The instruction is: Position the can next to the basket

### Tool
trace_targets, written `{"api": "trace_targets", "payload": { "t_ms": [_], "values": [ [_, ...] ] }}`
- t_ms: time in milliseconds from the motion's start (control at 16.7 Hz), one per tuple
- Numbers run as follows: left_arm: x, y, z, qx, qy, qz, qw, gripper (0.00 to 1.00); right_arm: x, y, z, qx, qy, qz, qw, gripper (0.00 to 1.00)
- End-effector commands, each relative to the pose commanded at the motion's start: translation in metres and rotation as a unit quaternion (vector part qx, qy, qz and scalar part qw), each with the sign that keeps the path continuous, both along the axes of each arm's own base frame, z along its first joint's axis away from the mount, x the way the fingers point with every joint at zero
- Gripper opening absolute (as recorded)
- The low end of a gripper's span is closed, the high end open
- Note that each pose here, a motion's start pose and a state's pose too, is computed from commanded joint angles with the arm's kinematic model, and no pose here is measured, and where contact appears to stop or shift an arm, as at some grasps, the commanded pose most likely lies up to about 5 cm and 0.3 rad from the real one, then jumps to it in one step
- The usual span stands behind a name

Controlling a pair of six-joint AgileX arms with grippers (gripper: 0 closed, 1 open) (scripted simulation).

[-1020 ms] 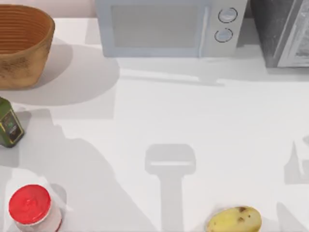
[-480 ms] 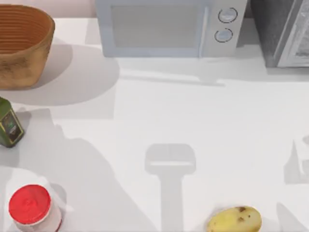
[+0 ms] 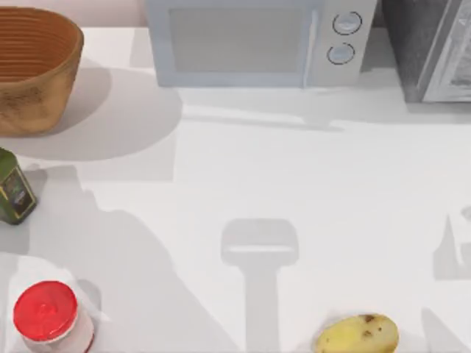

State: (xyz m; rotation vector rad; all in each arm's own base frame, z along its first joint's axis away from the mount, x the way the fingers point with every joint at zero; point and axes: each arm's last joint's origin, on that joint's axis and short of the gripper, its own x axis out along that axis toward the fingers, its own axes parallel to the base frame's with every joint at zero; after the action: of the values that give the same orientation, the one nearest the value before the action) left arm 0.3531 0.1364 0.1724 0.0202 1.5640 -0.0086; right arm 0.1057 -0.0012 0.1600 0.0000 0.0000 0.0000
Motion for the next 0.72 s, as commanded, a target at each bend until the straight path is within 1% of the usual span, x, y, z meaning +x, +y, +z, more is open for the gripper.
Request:
{"api": "trace_targets", "payload": {
  "t_ms": [180,300,540,720],
  "values": [
    [-0.008,0.019,0.011,0.000,-0.010,0.009,1.000,1.00,0.000,0.000,0.000,0.000,0.000,0.000,1.000,1.00],
    [-0.010,0.025,0.018,-0.001,-0.010,0.010,1.000,1.00,0.000,0.000,0.000,0.000,0.000,0.000,1.000,1.00],
    [-0.004,0.010,0.035,0.001,-0.010,-0.004,1.000,1.00,0.000,0.000,0.000,0.000,0.000,0.000,1.000,1.00],
    [0.000,-0.001,0.039,0.000,0.000,-0.001,1.000,1.00,0.000,0.000,0.000,0.000,0.000,0.000,1.000,1.00]
  ]
}}
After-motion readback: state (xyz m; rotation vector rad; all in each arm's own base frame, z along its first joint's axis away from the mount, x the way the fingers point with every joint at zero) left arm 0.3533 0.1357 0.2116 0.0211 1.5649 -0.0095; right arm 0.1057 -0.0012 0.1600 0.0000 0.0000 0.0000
